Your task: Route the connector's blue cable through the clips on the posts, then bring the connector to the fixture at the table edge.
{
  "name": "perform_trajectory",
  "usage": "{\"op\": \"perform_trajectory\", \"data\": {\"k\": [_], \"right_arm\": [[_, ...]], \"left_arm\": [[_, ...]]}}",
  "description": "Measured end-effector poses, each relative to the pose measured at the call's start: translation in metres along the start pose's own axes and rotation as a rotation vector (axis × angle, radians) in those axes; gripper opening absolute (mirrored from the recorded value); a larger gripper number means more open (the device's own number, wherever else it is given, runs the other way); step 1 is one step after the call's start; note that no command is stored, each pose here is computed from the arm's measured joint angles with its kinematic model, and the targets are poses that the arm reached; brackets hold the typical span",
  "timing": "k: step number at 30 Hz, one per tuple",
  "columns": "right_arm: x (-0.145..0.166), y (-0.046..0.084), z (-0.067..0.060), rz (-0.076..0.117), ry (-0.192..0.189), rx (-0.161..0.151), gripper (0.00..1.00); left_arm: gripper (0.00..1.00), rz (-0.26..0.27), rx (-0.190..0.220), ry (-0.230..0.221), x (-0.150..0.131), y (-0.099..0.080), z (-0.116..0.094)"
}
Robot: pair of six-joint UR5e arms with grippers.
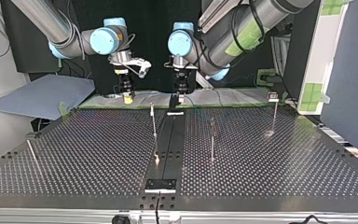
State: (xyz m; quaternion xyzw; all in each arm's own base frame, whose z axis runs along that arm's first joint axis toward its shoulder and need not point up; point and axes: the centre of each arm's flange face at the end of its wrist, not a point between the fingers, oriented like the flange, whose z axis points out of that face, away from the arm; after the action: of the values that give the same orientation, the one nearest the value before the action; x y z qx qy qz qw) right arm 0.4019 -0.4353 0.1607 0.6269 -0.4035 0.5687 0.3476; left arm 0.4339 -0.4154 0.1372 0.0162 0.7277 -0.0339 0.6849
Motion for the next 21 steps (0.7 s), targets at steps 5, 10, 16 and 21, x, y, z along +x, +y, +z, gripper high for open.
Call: {"op": "perform_trajectory", "data": {"k": [5, 10, 16, 21], "right_arm": [[-0.018, 0.009, 0.001, -0.001, -0.026, -0.011, 0.00], [-0.034, 0.017, 0.004, -0.003, -0.052, -0.022, 0.00], [-0.039, 0.027, 0.009, -0.008, -0.044, -0.013, 0.00], [-0.039, 0.036, 0.014, -0.008, -0.027, -0.004, 0.00]], "left_arm": [[0.00, 0.001, 0.003, -0.001, 0.002, -0.002, -0.001], [0.00, 0.000, 0.014, -0.003, 0.003, -0.005, -0.003], [0.00, 0.006, 0.024, 0.006, 0.017, -0.009, -0.002], [0.00, 0.009, 0.023, 0.015, 0.034, -0.012, 0.002]]}}
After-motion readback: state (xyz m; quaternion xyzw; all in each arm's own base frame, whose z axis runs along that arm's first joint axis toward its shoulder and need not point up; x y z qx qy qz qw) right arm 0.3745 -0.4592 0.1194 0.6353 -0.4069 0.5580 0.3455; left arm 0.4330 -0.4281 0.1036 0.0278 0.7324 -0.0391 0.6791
